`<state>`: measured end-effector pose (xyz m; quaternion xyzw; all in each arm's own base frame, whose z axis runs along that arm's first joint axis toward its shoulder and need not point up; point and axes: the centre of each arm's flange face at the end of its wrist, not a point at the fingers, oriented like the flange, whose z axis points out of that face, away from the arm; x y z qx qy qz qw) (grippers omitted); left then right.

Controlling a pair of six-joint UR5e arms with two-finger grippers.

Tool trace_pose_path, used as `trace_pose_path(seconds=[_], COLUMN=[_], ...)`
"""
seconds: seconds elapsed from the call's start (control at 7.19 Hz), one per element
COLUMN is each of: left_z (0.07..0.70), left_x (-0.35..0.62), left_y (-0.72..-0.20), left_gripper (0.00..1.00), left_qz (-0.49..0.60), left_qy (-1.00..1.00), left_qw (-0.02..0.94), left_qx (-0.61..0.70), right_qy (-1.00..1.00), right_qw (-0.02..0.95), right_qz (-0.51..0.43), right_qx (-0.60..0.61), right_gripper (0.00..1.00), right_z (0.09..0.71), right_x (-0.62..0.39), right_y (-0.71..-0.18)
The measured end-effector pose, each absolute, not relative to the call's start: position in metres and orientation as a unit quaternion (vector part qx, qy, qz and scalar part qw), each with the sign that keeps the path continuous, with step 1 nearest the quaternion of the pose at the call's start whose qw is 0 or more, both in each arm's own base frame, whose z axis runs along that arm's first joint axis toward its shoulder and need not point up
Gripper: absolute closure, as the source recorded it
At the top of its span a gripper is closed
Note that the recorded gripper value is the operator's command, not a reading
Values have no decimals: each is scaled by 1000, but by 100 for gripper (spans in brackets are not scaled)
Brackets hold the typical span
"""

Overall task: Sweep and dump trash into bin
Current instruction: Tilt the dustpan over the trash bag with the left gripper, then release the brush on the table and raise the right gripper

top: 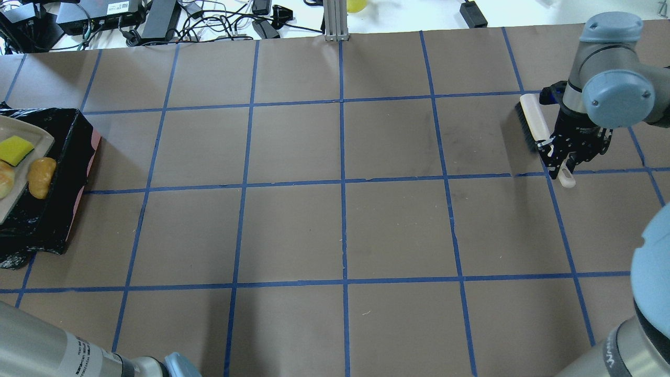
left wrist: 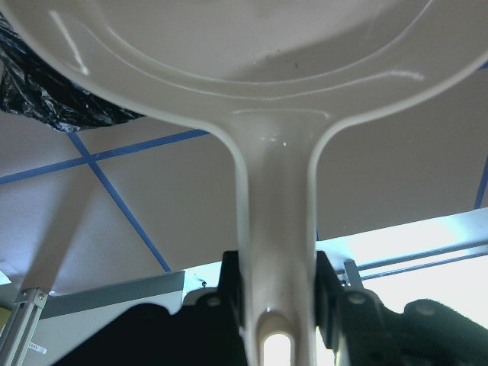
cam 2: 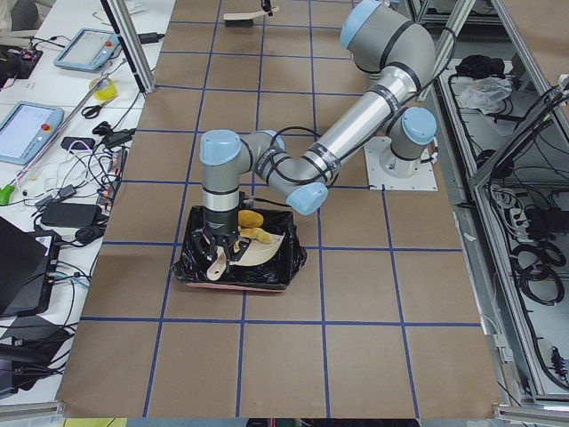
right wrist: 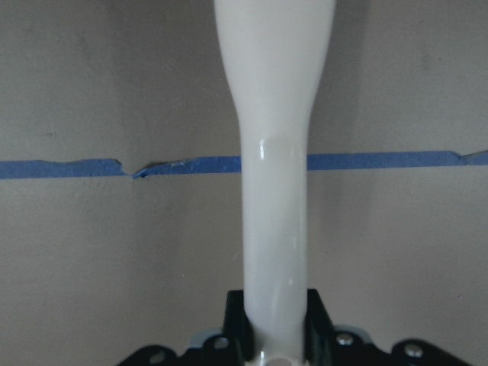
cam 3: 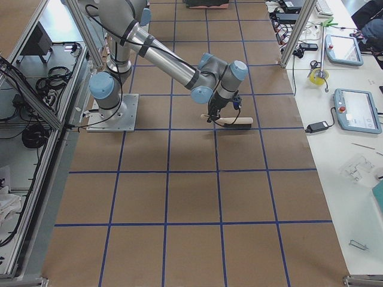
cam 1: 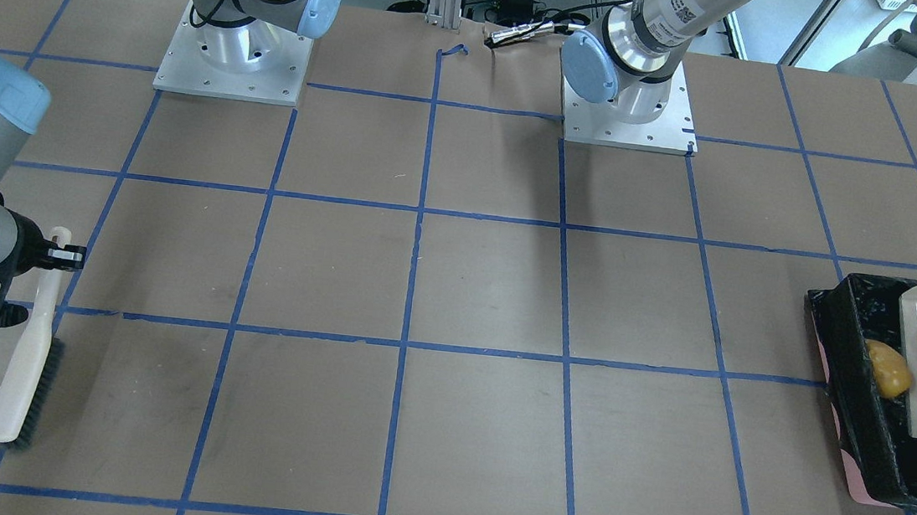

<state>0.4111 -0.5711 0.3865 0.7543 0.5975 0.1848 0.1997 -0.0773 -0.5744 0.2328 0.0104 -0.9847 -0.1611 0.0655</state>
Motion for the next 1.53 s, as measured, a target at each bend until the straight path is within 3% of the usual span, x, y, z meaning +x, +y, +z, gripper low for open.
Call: trace_pose_path(seconds=[0.97, 1.53], left_z=[406, 405], left_x=[390, 358], left_y=[-539, -523], left_gripper=[100, 100], left_qz=[238, 271], left_qy=[586, 566], left_qw=[267, 308], left_qx=[727, 715], right_qy=[-986, -993], right_qw=[76, 74], right_qz=[-150, -86], right_qx=[16, 24], right_gripper=[19, 8], right_z=[247, 368], right_x=[-80, -66], right_y=[-577, -556])
